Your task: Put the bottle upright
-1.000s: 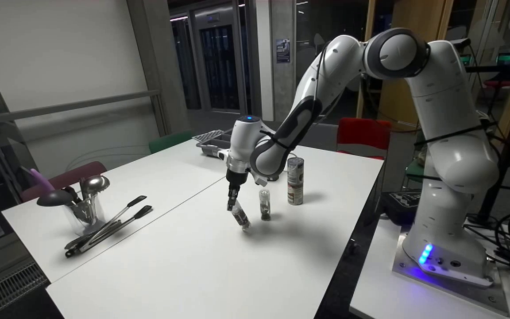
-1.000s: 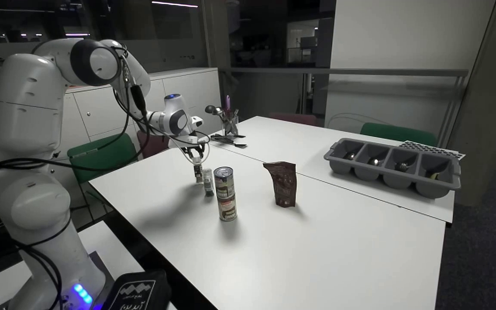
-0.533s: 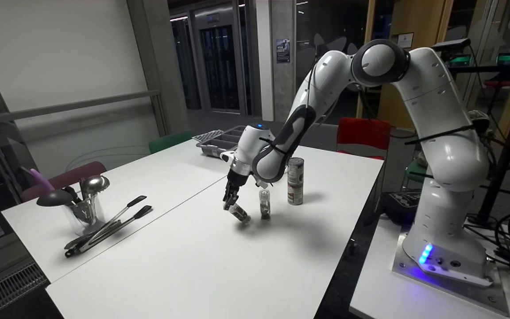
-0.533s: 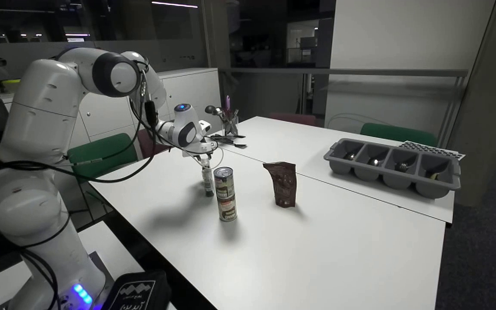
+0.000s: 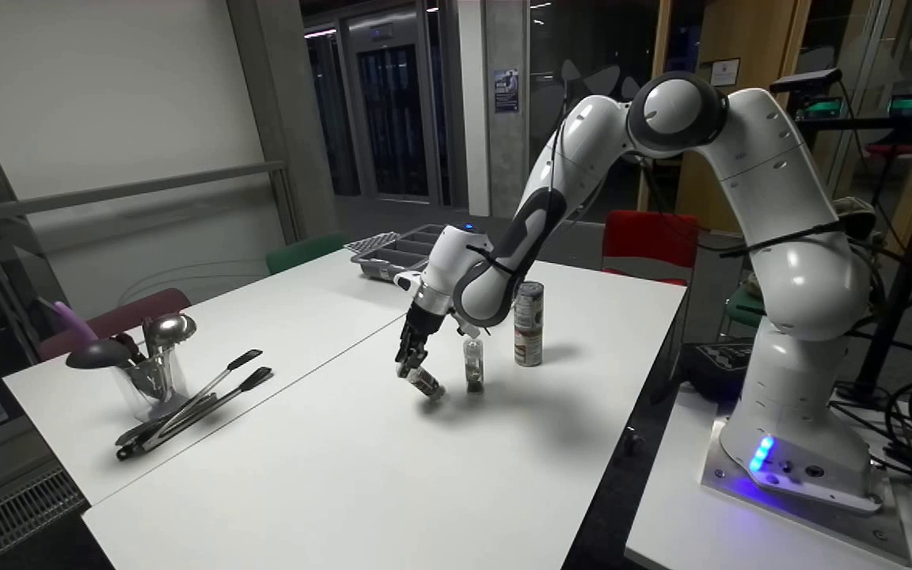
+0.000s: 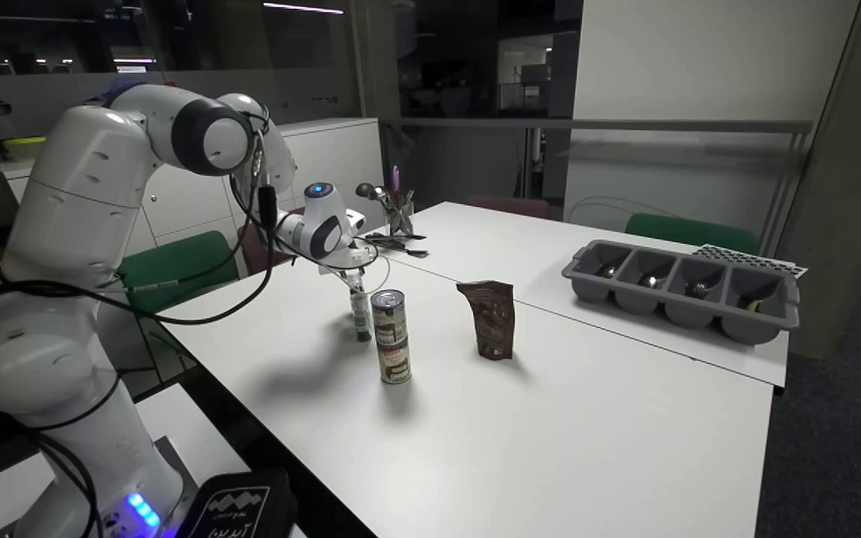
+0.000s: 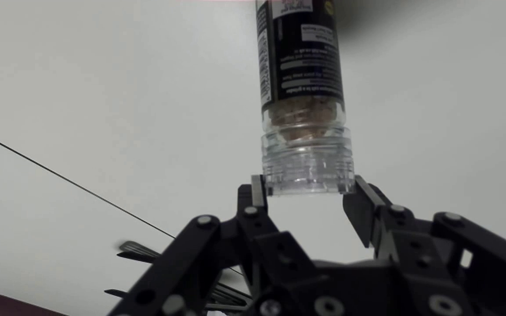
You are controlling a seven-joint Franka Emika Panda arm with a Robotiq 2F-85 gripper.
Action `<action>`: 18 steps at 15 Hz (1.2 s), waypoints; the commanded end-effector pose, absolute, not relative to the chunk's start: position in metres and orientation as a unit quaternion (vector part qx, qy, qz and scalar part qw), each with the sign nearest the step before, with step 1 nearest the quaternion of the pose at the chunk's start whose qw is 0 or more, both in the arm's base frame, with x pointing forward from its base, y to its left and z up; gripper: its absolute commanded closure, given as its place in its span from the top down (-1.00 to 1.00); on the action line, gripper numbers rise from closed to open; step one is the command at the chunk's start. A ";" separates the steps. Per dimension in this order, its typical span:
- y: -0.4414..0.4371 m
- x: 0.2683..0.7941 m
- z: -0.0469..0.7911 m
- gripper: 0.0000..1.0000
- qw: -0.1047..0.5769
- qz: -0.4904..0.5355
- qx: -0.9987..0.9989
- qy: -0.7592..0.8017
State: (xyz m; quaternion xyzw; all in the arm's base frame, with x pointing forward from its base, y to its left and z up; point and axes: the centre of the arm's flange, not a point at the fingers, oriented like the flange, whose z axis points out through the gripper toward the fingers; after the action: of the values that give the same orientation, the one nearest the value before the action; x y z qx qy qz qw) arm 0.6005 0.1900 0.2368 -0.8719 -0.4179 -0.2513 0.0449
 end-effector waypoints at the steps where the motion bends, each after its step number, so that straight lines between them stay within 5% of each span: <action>1: 0.194 0.581 0.257 -0.50 0.030 -0.268 -0.864 -0.425; 18: 0.181 0.549 0.266 -0.50 0.039 -0.314 -0.835 -0.450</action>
State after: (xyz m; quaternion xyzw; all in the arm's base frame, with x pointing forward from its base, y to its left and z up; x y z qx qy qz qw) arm 0.5586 0.2062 0.2622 -0.8505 -0.4393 -0.2875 0.0330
